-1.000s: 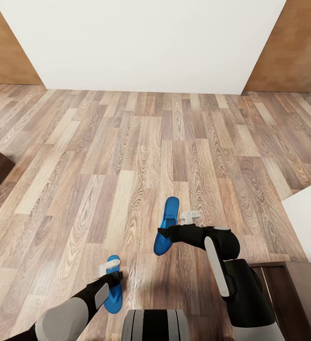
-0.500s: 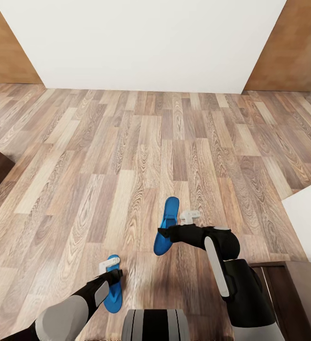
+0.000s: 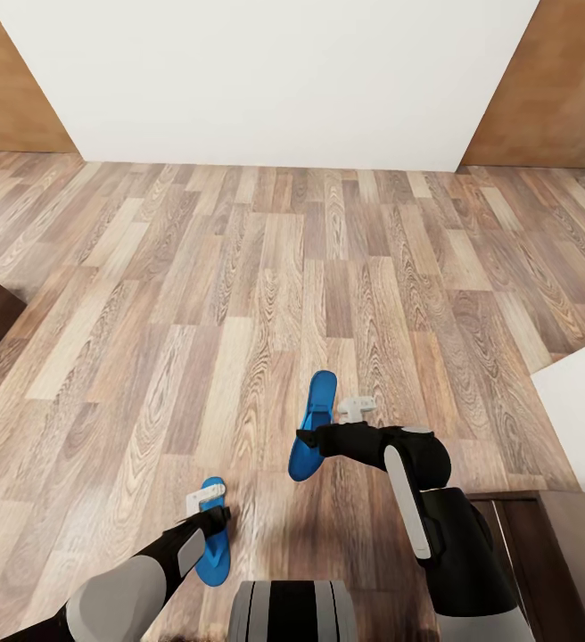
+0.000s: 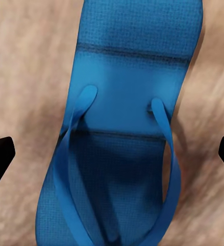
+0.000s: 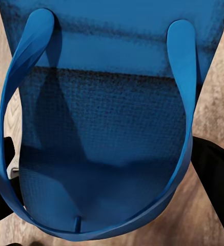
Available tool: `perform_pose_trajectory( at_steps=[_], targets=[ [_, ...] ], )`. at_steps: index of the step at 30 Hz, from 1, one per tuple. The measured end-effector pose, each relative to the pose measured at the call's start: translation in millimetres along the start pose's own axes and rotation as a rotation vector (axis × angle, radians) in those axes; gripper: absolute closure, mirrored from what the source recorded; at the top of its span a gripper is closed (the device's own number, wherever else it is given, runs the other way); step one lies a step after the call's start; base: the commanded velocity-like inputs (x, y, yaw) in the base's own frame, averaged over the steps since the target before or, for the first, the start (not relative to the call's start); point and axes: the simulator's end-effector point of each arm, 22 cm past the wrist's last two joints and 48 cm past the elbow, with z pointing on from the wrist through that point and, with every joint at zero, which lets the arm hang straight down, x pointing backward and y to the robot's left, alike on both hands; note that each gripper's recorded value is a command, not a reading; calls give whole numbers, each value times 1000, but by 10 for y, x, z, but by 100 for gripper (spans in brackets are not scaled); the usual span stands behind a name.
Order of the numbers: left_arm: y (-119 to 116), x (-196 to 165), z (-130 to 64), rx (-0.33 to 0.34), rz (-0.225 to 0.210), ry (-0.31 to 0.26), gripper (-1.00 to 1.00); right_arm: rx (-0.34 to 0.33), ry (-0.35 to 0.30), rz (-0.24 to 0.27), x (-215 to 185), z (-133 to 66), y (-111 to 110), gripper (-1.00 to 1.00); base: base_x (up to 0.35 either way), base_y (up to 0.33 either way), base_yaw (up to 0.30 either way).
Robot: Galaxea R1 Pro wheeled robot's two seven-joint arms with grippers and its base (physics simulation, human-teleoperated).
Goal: In the bedroom, move the book from the bed onto either nightstand, and place the two sandals side by side next to the bed.
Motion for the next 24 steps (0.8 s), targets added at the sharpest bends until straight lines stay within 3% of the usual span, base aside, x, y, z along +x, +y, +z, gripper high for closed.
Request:
perform_pose_trajectory(
  at_steps=[24],
  targets=[
    [25,66,51,-5,1,9,-100,1,14,8,64,60,-42,100,0,0,0]
  ],
)
